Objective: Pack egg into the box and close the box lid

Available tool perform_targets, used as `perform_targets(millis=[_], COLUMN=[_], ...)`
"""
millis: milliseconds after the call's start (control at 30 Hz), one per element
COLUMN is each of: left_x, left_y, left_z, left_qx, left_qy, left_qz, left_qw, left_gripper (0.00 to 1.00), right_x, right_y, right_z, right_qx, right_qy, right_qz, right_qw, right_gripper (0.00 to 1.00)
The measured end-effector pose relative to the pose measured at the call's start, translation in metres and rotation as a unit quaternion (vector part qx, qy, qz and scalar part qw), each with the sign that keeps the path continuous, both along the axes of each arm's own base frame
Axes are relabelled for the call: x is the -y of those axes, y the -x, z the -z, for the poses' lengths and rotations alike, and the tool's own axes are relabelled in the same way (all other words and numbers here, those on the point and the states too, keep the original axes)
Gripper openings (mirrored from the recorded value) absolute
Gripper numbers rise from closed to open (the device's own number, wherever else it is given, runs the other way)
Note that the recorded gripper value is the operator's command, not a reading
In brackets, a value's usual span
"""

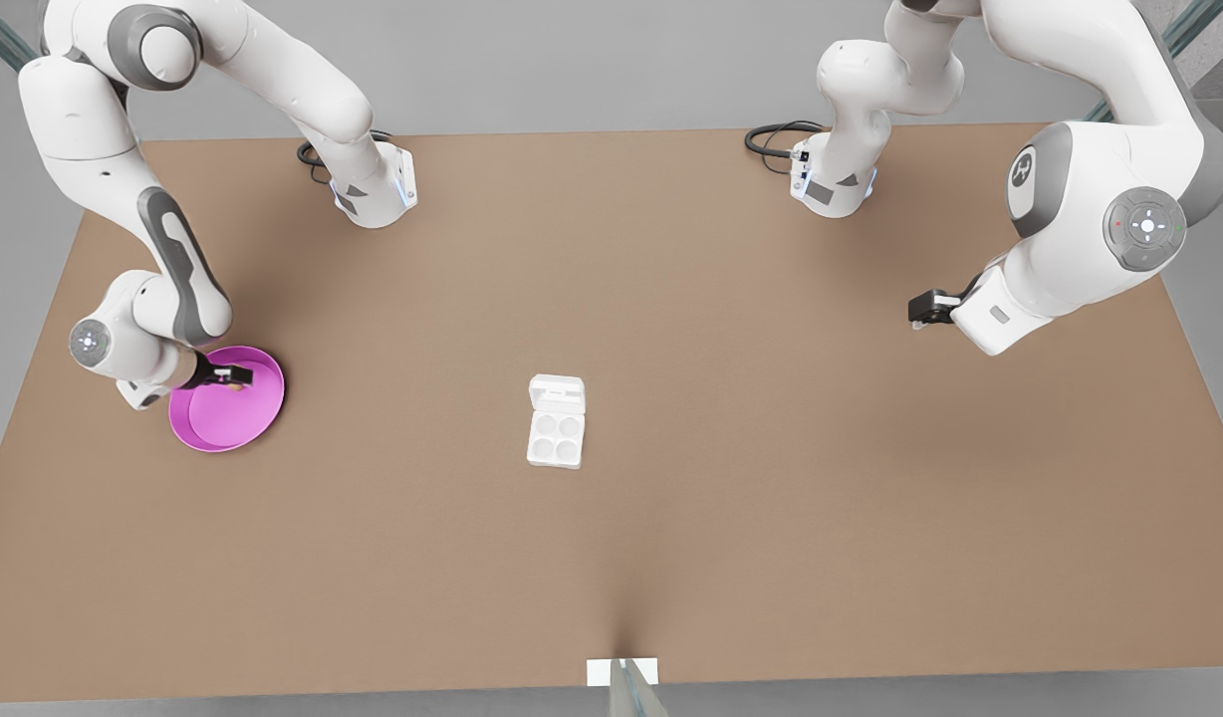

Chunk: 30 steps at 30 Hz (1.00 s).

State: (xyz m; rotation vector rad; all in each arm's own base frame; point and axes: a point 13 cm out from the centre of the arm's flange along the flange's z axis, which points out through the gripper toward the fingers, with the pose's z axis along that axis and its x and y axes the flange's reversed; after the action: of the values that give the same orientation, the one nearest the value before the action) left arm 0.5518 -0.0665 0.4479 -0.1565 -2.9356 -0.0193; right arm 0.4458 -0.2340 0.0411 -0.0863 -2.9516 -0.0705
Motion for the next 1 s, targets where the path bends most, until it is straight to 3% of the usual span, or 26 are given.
perform_targets(millis=[267,367,400,433,467,867,1000], left_x=[0.000,0.000,0.000,0.000,0.000,0.000,0.000], left_y=[0.000,0.000,0.000,0.000,0.000,0.001,0.001], left_z=[0.003,0.003,0.003,0.003,0.003,0.005,0.005], left_qx=[-0.003,-0.003,-0.003,-0.003,-0.003,-0.005,-0.005], left_qy=[-0.001,-0.001,-0.001,-0.001,-0.001,-0.001,-0.001], left_qz=[0.000,0.000,0.000,0.000,0.000,0.000,0.000], left_qw=[1.000,1.000,1.000,1.000,1.000,1.000,1.000], left_gripper=[1.00,1.00,1.00,1.00,1.00,1.00,1.00], right_x=[-0.015,-0.013,-0.013,-0.013,-0.014,-0.022,-0.037], right_y=[0.003,0.008,0.009,0.009,0.009,-0.002,-0.020], right_z=[0.004,0.004,0.004,0.004,0.004,-0.003,-0.021], right_qx=[-0.009,-0.015,-0.017,-0.017,-0.018,-0.010,0.010], right_qy=[-0.005,-0.007,-0.007,-0.008,-0.009,-0.013,-0.012], right_qz=[-0.008,-0.004,-0.004,-0.004,-0.004,-0.025,-0.046], right_qw=[1.000,1.000,1.000,1.000,1.000,1.000,0.999], right_gripper=[1.00,0.86,0.55,0.45,0.42,0.40,0.39])
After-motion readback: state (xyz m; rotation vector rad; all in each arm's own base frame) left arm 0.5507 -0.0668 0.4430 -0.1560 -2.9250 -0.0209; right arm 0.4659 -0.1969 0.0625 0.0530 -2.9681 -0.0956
